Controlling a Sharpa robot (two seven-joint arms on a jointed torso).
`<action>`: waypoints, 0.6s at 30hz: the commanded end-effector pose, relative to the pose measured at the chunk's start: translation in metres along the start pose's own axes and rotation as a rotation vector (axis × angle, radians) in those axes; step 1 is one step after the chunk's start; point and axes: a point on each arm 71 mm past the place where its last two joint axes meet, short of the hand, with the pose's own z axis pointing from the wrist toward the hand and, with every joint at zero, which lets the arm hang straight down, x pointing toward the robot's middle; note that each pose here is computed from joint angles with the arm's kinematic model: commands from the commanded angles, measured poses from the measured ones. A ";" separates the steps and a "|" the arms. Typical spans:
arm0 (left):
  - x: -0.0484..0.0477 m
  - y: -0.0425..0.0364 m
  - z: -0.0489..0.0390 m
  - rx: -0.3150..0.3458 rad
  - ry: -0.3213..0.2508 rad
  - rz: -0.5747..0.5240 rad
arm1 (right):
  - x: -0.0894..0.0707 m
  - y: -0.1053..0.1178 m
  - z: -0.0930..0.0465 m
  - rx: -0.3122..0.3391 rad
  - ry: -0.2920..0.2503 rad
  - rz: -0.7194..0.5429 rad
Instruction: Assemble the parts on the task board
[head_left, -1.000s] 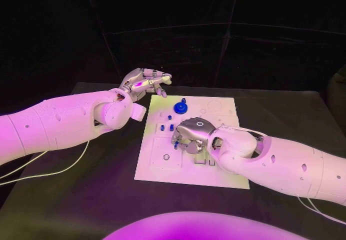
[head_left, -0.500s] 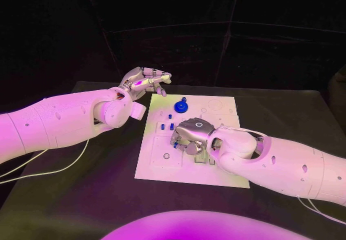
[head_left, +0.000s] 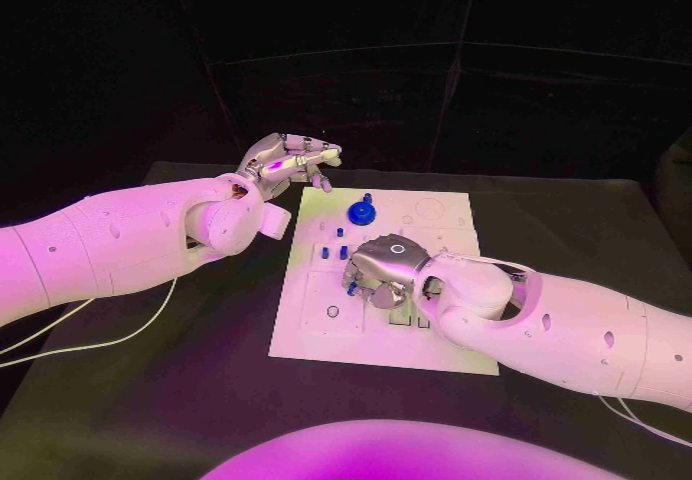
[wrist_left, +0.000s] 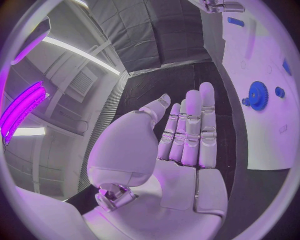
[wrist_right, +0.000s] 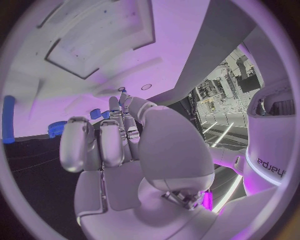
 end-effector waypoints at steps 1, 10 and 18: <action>0.0000 -0.0015 0.0004 0.007 0.004 -0.005 | 0.000 -0.001 -0.001 0.016 -0.016 -0.034; -0.0009 -0.0014 0.0004 0.006 0.001 -0.004 | 0.000 0.000 -0.003 0.008 -0.024 -0.035; -0.0014 -0.0013 0.0004 0.005 0.000 -0.003 | 0.000 0.000 -0.005 0.004 -0.023 -0.033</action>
